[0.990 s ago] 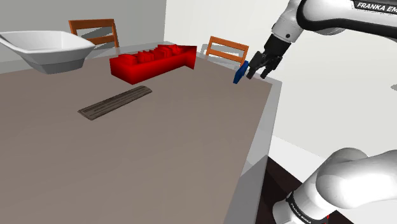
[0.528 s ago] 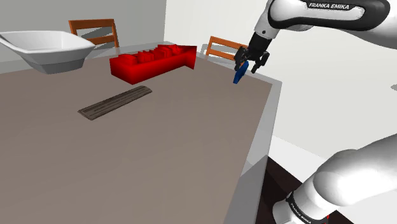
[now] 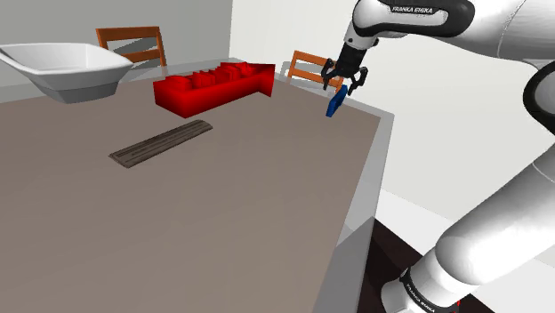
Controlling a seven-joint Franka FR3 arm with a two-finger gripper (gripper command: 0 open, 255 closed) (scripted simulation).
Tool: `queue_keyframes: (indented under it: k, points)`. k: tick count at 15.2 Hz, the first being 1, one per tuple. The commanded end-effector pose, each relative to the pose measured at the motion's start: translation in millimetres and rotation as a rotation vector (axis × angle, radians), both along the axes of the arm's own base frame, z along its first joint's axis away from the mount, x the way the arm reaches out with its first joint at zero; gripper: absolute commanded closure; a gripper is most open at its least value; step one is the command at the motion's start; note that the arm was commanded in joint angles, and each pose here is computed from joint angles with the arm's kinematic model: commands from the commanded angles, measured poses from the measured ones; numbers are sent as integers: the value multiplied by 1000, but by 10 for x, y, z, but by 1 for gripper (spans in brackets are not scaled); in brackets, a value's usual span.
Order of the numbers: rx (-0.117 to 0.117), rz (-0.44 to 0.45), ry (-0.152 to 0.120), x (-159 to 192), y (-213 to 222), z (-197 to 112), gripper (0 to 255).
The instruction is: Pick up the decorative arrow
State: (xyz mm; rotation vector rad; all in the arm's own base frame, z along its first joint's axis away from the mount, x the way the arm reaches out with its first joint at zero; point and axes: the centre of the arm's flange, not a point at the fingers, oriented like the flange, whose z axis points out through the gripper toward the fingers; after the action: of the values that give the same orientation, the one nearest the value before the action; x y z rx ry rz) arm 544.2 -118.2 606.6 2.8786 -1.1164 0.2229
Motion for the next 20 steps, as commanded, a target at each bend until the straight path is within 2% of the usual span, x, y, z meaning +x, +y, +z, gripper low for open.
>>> queue_keyframes:
  k: [1,10,19,20]
  points:
    - [-5,-85,6,186,-224,-43,0]
    - [-26,-438,28,686,-1219,-133,0]
    - [-26,-438,28,686,-1219,-533,0]
    - [-26,-438,28,679,-1224,-530,255]
